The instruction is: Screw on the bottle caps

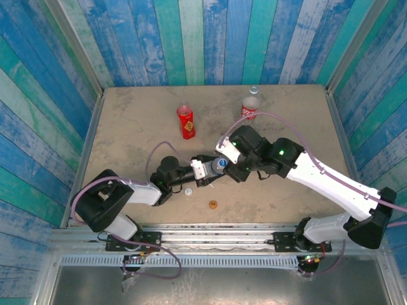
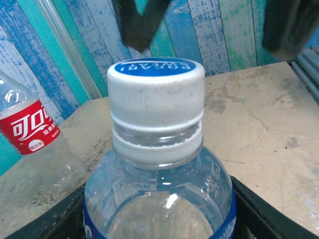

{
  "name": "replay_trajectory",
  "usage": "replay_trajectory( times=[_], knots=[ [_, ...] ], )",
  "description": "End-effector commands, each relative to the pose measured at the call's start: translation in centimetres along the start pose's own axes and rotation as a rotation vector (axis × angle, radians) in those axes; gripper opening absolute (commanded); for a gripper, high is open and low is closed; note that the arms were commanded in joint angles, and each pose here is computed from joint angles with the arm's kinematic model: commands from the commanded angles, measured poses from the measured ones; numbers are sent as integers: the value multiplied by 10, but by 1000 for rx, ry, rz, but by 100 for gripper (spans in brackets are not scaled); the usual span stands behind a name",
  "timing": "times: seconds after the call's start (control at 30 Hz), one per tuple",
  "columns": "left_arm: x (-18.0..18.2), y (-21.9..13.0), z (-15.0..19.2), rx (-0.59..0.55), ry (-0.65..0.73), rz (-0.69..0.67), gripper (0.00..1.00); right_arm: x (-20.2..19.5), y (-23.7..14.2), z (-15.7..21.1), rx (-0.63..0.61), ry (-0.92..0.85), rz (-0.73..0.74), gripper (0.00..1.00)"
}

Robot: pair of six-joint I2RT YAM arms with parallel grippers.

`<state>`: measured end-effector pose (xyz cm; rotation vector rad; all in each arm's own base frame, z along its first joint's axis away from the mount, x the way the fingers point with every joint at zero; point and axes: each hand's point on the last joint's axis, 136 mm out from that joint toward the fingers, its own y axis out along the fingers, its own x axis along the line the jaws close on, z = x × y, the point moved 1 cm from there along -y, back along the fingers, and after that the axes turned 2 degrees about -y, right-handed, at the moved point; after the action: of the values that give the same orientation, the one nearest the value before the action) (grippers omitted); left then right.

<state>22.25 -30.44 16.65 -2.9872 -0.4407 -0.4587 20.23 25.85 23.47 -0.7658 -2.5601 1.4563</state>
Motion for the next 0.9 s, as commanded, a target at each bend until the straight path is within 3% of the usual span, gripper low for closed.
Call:
replay_trajectory(
  times=[0.0, 0.37, 0.7, 0.87],
  knots=[
    [-2, 5, -7, -29, 15, 31, 52, 2, 5, 8, 31, -207, -13, 63],
    [-6, 7, -3, -18, 21, 57, 52, 4, 6, 0, 16, -428, -36, 54],
    [-7, 7, -1, -10, 27, 60, 52, 7, 17, -13, 25, -458, -73, 42],
    [-5, 7, -2, -12, 28, 56, 52, 9, 21, -9, 40, -426, -85, 32]
  ],
)
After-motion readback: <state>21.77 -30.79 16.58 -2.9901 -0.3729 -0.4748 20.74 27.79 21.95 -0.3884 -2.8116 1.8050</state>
